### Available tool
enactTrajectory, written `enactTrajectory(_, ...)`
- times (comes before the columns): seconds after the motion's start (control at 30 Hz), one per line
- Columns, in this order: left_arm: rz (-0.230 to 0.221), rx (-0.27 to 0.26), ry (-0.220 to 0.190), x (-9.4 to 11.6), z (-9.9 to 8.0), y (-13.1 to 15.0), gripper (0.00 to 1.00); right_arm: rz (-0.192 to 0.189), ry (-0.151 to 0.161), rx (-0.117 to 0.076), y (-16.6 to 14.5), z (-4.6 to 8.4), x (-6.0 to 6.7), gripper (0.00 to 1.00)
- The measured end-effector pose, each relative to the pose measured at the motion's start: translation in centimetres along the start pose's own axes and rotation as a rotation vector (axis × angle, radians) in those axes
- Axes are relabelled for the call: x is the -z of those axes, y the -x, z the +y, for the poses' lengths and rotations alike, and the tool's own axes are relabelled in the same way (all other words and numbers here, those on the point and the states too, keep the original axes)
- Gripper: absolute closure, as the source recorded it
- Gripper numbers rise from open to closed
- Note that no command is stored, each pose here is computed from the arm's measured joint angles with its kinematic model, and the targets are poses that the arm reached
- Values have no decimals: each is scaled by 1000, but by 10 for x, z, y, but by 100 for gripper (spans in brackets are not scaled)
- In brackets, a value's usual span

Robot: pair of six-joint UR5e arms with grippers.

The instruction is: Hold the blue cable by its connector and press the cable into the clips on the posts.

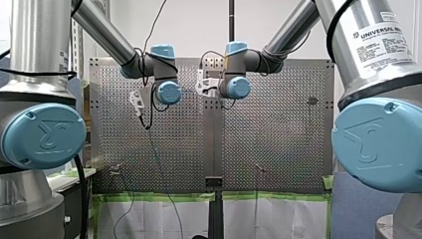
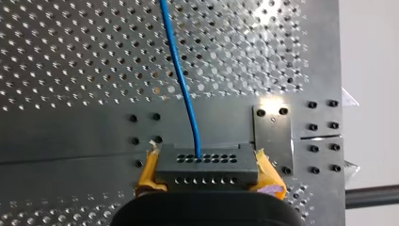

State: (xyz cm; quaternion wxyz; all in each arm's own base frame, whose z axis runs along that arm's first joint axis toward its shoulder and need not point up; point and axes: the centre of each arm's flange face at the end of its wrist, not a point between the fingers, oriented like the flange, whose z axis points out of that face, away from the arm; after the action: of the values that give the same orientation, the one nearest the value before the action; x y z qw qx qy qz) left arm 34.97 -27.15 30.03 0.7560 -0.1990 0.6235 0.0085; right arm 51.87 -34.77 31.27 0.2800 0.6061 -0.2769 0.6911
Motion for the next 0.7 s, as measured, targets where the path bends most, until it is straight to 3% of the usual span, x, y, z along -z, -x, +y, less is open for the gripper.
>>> enactTrajectory(0.23,-12,-2,26,-9,12,25,100,8,-53,-3,-4,-10,-11,100)
enactTrajectory(0.7,-45,24,22,-39,33,81,100,60,-93,-5,-45,-27,-34,100)
